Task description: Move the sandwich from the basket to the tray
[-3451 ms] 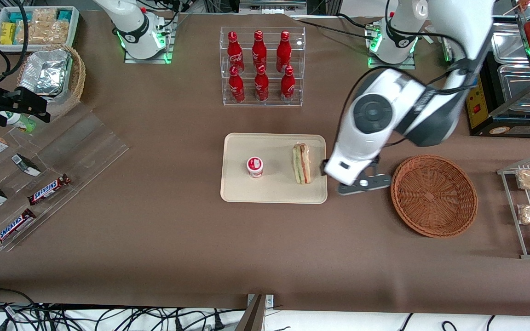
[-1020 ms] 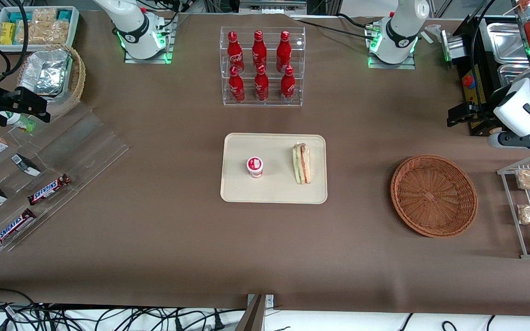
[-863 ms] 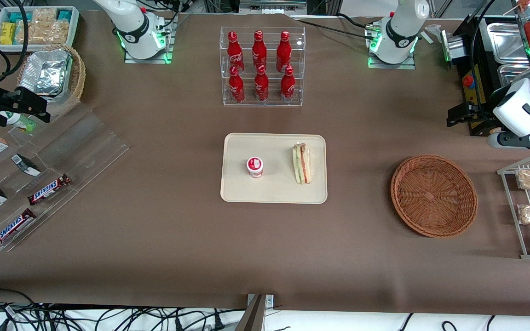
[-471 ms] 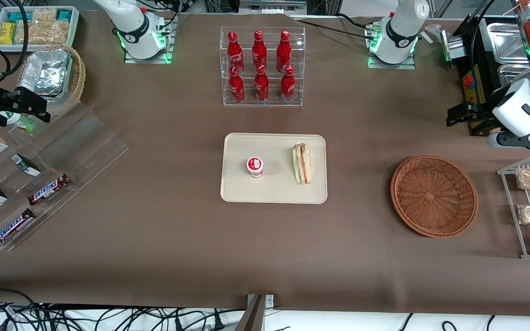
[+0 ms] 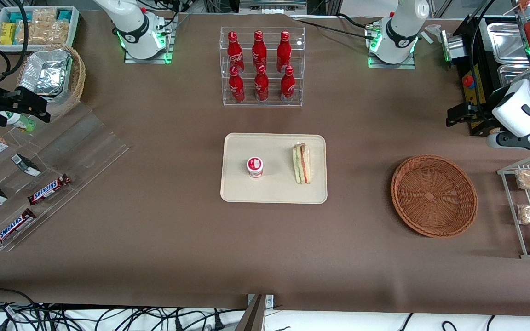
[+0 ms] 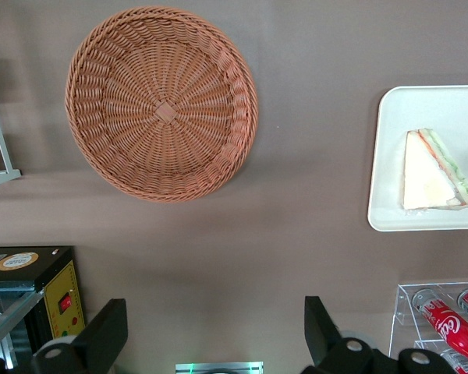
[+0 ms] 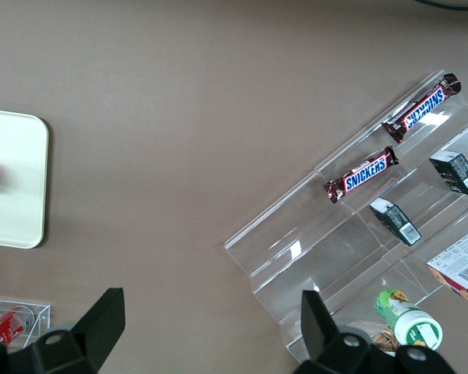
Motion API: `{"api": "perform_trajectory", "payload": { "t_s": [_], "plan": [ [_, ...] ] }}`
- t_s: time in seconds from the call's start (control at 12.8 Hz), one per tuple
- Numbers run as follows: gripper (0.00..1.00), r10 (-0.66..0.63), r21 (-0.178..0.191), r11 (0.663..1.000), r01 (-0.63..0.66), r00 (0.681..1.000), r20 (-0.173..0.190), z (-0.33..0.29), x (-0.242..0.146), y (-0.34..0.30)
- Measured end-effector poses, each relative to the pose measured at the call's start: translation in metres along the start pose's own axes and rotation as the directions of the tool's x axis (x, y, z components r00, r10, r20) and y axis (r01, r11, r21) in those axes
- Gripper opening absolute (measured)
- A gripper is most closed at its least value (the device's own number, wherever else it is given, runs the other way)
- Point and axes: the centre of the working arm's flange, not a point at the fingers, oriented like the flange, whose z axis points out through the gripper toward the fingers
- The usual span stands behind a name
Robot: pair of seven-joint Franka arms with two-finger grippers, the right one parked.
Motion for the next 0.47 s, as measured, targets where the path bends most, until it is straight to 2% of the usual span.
{"api": "perform_trajectory", "payload": {
  "t_s": [0.47],
  "plan": [
    [1.00,0.001,0.000,1.000,-0.001,1.000,-0.013,-0.0058,-0.0004,0.0005]
  ]
}}
